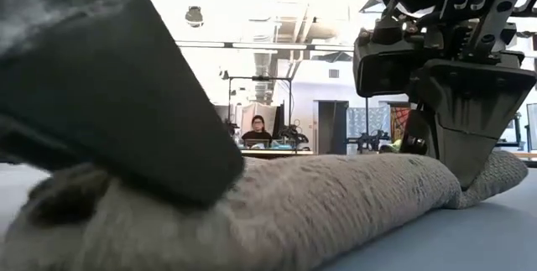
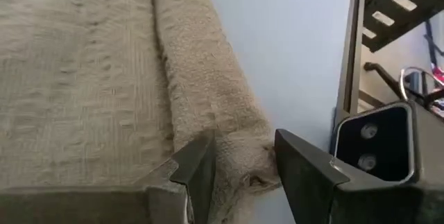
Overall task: Roll towel into tight, uniform cylinder
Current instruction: Roll the gray towel
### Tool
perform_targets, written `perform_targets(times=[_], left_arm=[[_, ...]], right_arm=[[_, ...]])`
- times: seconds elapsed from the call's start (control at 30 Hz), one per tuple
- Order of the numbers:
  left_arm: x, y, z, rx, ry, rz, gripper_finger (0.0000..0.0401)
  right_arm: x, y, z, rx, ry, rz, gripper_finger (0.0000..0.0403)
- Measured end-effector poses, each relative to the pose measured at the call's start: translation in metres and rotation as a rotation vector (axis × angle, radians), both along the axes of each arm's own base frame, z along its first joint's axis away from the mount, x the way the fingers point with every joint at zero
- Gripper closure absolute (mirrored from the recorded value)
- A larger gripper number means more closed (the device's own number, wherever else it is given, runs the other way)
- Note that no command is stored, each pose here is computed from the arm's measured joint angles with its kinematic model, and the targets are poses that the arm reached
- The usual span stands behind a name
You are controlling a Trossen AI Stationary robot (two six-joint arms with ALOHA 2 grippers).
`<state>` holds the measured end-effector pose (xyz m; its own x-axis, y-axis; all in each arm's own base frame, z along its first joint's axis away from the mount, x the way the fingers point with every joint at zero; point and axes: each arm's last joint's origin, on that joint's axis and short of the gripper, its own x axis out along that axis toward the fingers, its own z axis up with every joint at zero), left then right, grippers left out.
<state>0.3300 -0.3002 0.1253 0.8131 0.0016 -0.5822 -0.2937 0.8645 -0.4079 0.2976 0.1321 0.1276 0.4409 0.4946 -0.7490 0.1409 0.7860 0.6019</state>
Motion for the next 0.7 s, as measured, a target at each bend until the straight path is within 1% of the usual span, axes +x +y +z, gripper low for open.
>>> perform_targets(times=[0.13, 0.2, 0.27, 0.37, 0.4, 0.47, 0.57, 0.7], left_arm=[[0.001, 0.001, 0.001, -0.004, 0.01, 0.011, 0.0266], [0.001, 0.002, -0.001, 0.01, 0.027, 0.01, 0.028], [0.001, 0.003, -0.002, 0.011, 0.036, 0.006, 0.031], [0.002, 0.004, -0.003, 0.01, 0.042, 0.006, 0.0376], [0.002, 0.004, -0.002, 0.011, 0.041, 0.004, 0.0386], [0.003, 0.003, -0.001, 0.008, 0.035, -0.032, 0.039], [0.006, -0.001, 0.002, -0.036, 0.028, -0.107, 0.0396], [0.006, -0.002, 0.002, -0.074, 0.045, -0.148, 0.0398]], right_arm=[[-0.003, 0.006, 0.0, 0.036, 0.03, 0.001, 0.0346], [-0.004, 0.008, 0.0, 0.066, 0.053, 0.011, 0.0346], [-0.006, 0.011, 0.0, 0.097, 0.078, 0.019, 0.0344], [-0.007, 0.013, 0.001, 0.14, 0.113, 0.029, 0.0341], [-0.008, 0.013, 0.001, 0.155, 0.122, 0.037, 0.034], [-0.008, 0.014, 0.001, 0.182, 0.136, 0.059, 0.0339], [-0.009, 0.015, 0.002, 0.222, 0.153, 0.094, 0.0338], [-0.008, 0.015, 0.003, 0.237, 0.15, 0.106, 0.0337]])
